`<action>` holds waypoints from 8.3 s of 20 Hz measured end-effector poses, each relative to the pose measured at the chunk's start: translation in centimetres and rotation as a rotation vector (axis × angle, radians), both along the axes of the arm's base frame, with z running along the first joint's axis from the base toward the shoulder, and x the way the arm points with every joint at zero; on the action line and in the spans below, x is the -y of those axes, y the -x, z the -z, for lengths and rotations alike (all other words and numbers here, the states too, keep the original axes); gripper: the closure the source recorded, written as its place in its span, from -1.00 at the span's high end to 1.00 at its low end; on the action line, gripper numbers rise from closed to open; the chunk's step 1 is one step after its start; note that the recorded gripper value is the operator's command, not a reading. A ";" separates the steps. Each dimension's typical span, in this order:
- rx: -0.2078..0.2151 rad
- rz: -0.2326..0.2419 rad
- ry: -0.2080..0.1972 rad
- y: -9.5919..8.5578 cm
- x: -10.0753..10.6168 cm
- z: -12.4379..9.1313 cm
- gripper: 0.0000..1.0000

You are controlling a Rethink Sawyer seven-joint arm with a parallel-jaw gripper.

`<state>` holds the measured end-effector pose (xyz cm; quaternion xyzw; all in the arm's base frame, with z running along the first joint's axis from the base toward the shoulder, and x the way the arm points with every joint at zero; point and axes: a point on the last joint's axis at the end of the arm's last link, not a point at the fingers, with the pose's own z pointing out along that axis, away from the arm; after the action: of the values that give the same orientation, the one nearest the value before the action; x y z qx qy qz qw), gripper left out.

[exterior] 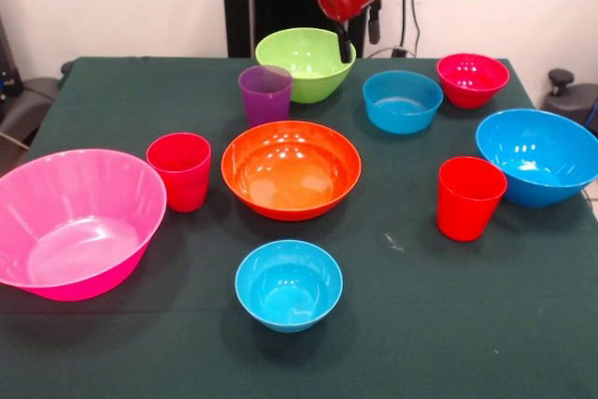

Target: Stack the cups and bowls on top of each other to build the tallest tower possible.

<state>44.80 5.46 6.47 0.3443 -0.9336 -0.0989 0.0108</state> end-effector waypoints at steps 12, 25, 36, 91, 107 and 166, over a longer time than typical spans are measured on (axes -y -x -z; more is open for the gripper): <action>-0.001 -0.089 0.003 3.2 -2.2 3.7 1.00; 0.018 -0.084 0.065 3.6 -1.9 7.2 1.00; 0.013 0.003 0.140 2.8 1.1 8.2 1.00; -0.019 0.222 0.095 0.4 -1.7 2.8 1.00; -0.035 0.203 0.062 1.4 -3.7 3.2 1.00; 0.018 0.178 0.051 2.1 -3.2 5.8 1.00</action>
<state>42.68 8.64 0.67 0.2605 -0.9627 -0.0726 0.0025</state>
